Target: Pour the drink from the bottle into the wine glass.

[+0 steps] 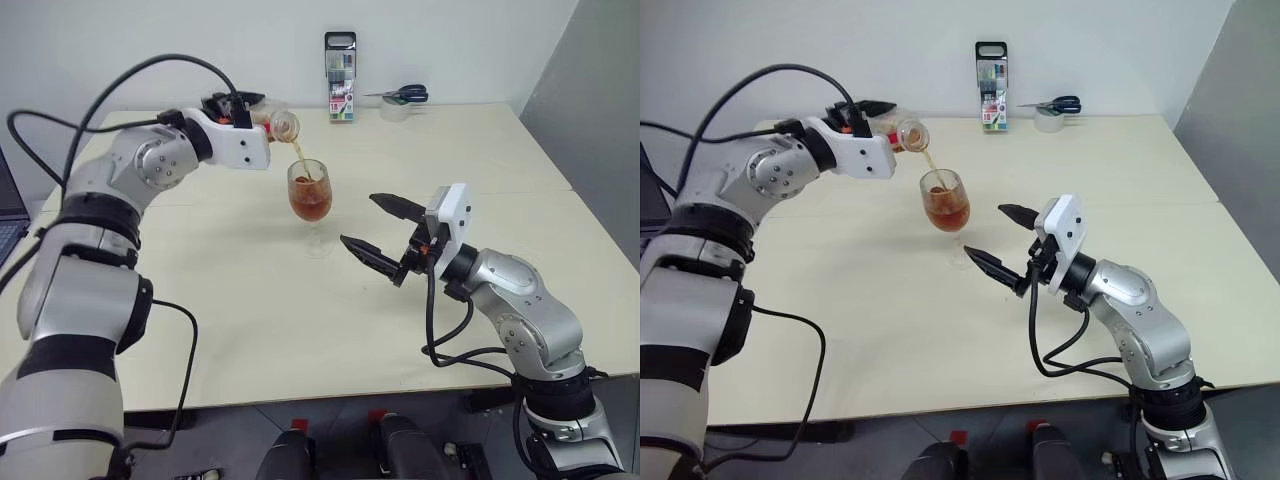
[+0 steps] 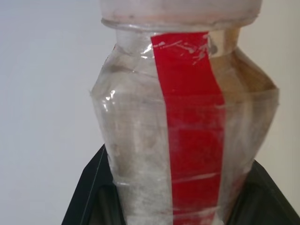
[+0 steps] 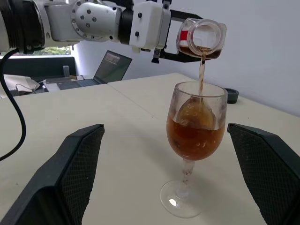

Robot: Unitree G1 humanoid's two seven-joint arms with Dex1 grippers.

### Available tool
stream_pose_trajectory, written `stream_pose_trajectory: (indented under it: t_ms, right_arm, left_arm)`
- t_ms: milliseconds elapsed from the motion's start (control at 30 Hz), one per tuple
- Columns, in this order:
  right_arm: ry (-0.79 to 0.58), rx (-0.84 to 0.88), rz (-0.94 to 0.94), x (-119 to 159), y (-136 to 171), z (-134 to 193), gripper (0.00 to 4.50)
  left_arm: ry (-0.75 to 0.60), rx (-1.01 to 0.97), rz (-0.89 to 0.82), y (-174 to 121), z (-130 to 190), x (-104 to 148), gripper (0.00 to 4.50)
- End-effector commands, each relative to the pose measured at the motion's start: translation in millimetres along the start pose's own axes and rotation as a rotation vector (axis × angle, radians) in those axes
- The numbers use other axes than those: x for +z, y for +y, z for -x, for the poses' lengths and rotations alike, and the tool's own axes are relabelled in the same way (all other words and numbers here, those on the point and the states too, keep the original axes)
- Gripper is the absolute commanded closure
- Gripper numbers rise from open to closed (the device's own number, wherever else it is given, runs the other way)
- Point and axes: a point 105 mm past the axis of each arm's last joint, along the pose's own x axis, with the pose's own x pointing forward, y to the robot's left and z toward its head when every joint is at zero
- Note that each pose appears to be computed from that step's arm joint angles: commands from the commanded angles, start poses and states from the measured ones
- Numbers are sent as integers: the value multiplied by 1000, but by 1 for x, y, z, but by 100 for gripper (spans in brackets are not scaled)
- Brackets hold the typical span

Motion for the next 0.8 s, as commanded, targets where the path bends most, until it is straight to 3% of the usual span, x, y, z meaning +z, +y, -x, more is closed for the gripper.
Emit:
stream_pose_trajectory:
  t_ms: [33, 233, 433, 600, 800]
  right_arm:
    - [-44, 19, 37, 12, 4, -3, 0]
    - [-41, 63, 41, 14, 8, -5, 0]
    - [-11, 142, 53, 15, 11, 3, 0]
    - [44, 238, 46, 8, 25, 21, 0]
    - [63, 294, 48, -2, 38, 32, 0]
  left_arm:
    - [-57, 160, 168, 29, 3, 15, 261]
    - [-3, 320, 532, 28, 14, 18, 261]
    - [202, 526, 868, 17, 50, -15, 261]
    - [363, 634, 1087, -19, 84, -40, 261]
    - [352, 603, 1333, -73, 101, -44, 261]
